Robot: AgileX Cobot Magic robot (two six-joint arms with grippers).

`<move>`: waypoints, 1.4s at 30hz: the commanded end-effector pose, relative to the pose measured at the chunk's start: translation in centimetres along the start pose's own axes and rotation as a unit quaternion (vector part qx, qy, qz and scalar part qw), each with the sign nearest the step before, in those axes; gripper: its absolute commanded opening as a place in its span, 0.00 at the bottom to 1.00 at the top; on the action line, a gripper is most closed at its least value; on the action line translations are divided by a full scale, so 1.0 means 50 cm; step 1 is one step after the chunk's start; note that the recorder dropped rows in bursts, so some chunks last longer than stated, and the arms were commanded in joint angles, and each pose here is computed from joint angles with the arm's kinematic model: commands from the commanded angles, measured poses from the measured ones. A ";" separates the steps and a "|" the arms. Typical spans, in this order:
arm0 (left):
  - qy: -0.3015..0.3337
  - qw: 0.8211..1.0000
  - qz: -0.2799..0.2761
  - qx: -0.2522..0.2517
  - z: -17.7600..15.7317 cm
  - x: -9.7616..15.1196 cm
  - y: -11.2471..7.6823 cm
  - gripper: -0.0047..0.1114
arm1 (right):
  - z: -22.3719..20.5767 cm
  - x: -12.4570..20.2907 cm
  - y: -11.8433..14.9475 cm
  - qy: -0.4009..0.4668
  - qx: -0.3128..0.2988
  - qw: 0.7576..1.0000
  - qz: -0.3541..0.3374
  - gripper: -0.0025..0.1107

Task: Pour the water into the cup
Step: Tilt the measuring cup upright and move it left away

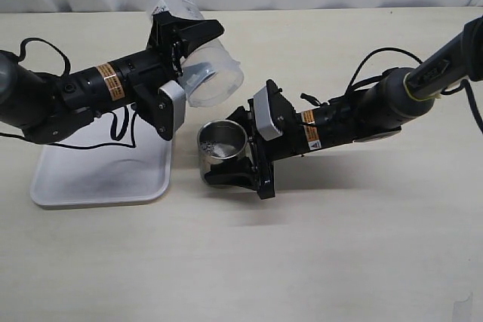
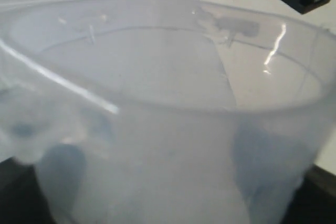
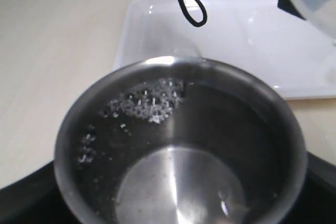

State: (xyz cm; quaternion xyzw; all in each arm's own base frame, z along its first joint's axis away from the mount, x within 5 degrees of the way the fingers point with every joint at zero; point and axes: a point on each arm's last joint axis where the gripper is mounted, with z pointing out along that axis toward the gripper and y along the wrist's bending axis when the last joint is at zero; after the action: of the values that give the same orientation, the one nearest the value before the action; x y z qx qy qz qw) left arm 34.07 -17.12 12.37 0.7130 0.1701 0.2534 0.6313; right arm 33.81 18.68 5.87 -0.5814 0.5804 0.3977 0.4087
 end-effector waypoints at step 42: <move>0.188 0.870 -0.429 -0.154 -0.022 0.086 0.029 0.04 | -0.002 -0.010 -0.005 -0.009 0.006 1.000 -0.002 0.06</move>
State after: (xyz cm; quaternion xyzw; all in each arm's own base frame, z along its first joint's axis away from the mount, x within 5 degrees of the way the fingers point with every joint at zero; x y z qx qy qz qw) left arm 36.09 -15.12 13.59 0.5014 0.4730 0.1271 0.7132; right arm 33.82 18.67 5.85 -0.5815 0.5808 0.3970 0.4085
